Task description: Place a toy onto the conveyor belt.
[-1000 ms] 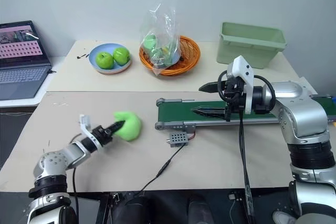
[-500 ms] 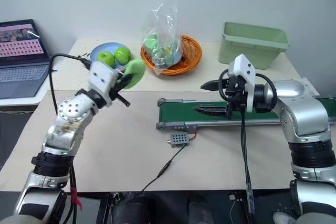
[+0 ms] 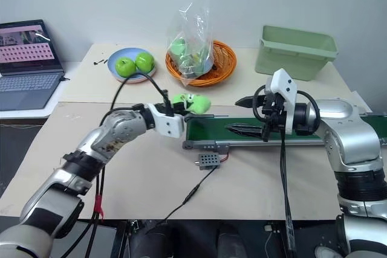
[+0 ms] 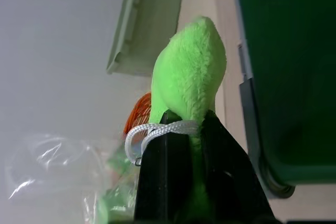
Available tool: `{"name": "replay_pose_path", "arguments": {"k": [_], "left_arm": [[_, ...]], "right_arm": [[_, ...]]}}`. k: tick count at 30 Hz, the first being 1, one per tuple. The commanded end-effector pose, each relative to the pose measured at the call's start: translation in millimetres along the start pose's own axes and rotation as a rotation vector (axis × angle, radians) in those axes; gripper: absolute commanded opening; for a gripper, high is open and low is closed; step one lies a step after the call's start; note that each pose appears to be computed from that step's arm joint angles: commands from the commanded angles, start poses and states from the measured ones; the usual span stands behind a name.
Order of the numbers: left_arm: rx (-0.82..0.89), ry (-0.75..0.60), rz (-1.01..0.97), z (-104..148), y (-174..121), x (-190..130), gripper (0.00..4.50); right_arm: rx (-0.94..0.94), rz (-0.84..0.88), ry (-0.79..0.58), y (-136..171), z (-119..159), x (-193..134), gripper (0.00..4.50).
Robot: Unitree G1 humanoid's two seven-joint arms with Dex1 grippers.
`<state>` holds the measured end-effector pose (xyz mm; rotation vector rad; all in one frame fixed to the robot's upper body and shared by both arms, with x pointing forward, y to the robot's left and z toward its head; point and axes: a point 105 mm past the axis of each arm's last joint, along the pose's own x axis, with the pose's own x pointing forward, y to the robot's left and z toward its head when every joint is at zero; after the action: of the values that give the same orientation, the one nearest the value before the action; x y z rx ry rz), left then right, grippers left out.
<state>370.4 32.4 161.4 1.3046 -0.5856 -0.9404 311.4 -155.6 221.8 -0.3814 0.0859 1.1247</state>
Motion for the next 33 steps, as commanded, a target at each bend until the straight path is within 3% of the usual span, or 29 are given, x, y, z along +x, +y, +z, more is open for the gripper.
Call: {"name": "replay_pose_path", "arguments": {"k": [1, 8, 12, 15, 24, 25, 30, 33], "left_arm": [[0.047, -0.013, -0.003, -0.5, 3.3, 8.6, 0.04], [0.098, -0.057, -0.069, 3.0, -9.3, 24.6, 0.04], [0.009, -0.052, -0.112, 0.4, -14.2, 28.0, 0.04], [-0.02, -0.059, -0.142, 1.9, -14.8, 27.1, 0.9], [-0.132, -0.082, -0.165, 11.7, -1.8, 19.5, 4.27], [-0.138, -0.084, -0.169, 13.3, -1.1, 18.7, 4.47], [-0.193, -0.064, -0.206, 15.5, 1.9, 7.1, 4.47], [-0.313, -0.043, -0.216, 13.8, 4.6, 0.2, 4.47]], "right_arm": [[-0.054, -0.033, -0.042, -2.0, 18.8, -8.7, 4.5], [-0.051, -0.062, -0.024, -4.6, 16.1, -15.3, 4.5], [-0.051, -0.079, -0.014, -5.0, 14.5, -19.6, 4.5], [-0.05, -0.093, -0.014, -7.0, 14.4, -21.2, 4.5], [-0.052, -0.09, -0.014, -8.8, 13.9, -17.9, 4.5], [-0.052, -0.089, -0.014, -8.6, 13.8, -18.0, 4.5], [-0.052, -0.084, -0.015, -9.4, 12.9, -15.8, 4.5], [-0.052, -0.083, -0.016, -9.9, 12.9, -15.3, 4.5]]}}
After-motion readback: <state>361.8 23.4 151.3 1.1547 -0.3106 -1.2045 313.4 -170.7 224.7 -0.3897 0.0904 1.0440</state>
